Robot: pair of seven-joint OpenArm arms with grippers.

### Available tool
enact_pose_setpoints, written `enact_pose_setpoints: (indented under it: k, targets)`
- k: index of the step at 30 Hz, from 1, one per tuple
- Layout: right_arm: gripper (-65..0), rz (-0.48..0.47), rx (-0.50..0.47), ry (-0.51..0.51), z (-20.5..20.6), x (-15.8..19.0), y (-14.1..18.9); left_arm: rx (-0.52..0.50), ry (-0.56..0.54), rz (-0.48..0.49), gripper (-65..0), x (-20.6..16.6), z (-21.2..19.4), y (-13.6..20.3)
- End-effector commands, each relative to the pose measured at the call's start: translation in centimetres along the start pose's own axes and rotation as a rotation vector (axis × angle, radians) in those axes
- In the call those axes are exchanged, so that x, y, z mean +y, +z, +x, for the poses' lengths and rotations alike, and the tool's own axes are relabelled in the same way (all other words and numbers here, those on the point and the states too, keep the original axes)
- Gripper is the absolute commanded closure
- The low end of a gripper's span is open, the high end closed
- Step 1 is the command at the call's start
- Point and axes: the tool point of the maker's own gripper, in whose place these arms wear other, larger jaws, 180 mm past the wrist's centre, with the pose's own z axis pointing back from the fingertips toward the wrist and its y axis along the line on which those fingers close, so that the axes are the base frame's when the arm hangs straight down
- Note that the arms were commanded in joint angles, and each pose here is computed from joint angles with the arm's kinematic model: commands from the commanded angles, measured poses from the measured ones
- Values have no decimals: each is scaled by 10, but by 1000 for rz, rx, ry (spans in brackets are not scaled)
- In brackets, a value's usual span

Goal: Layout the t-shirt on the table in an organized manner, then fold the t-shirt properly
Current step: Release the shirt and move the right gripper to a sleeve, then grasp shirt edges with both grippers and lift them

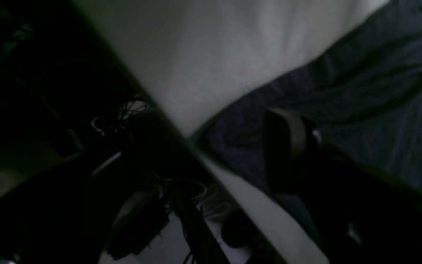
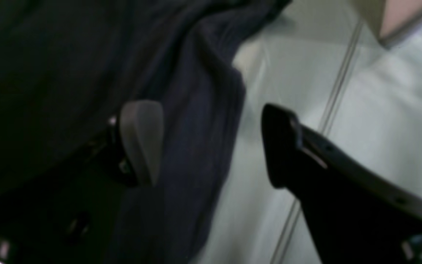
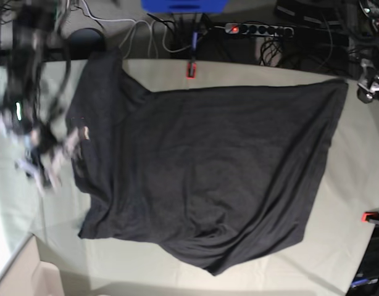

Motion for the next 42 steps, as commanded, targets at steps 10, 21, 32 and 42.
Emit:
enact_pose_setpoints:
  k: [10, 21, 32, 42]
  targets:
    - [-426, 55, -27, -380, 69, -72, -109, -70, -5, 6, -419, 5, 28, 10]
    - [-426, 11, -36, -567, -2, -23, -132, -127, -13, -12, -419, -4, 57, 10]
    - [0, 58, -28, -591, -3, 8, -139, -134, -16, -21, -419, -8, 61, 9]
    - [0, 107, -86, -268, -4, 13, -67, -213, 15, -99, -419, -43, 90, 3]
